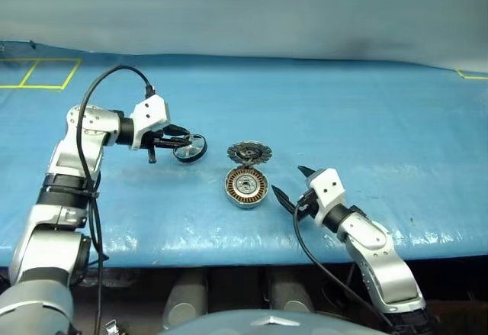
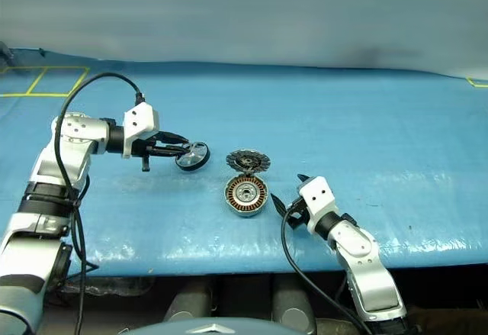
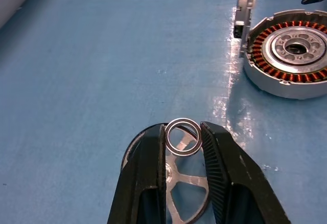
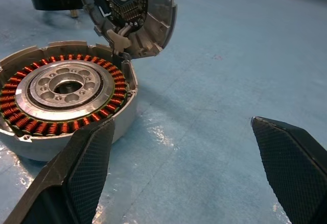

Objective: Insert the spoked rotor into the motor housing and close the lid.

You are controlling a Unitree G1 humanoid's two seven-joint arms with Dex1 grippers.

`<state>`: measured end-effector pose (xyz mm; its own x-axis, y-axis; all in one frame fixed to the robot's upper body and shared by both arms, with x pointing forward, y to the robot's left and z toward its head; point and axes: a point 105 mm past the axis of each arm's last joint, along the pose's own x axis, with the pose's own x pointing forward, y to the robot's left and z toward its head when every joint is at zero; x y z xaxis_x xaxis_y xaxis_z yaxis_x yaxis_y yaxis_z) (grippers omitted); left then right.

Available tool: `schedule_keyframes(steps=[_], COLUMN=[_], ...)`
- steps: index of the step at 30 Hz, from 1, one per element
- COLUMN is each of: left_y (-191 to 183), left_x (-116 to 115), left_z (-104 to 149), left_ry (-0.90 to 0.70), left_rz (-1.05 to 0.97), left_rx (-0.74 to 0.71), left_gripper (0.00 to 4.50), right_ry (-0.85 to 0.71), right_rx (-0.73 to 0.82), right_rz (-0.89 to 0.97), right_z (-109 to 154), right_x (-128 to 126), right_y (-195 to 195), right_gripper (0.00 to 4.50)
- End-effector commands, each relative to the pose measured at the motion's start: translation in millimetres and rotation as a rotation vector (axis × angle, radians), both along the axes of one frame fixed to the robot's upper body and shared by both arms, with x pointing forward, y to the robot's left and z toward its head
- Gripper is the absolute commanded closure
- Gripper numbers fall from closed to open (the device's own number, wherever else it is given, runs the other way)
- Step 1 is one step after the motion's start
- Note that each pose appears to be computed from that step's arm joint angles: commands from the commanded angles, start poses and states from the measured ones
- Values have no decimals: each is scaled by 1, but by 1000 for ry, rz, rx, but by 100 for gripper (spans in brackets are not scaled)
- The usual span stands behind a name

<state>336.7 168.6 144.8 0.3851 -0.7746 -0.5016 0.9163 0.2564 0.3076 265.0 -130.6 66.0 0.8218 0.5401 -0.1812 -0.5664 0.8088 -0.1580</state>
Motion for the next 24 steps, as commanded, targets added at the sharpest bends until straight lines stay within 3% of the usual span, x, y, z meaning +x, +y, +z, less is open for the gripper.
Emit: schedule_keyframes(steps=[1,5,15,24], left_y=[-15,-33,-72,-100], left_x=[-21,-39,-54,-62], left_z=[8,-1,-12,-16], left_ry=[-12,24,49,48], left_rz=[-32,-64,-152,-267], left_rx=[-40,-51,-56,-33], left_gripper=[376,376,376,376], right_ry=[-42,-47,-76,-70], right_rx=[28,45,79,113], right_rz=[33,52,118,121], right_z=[13,13,8,3], right_x=[-6,-14,-34,-37], right_y=[-4,-10,-4,3], right_gripper=[0,0,0,0])
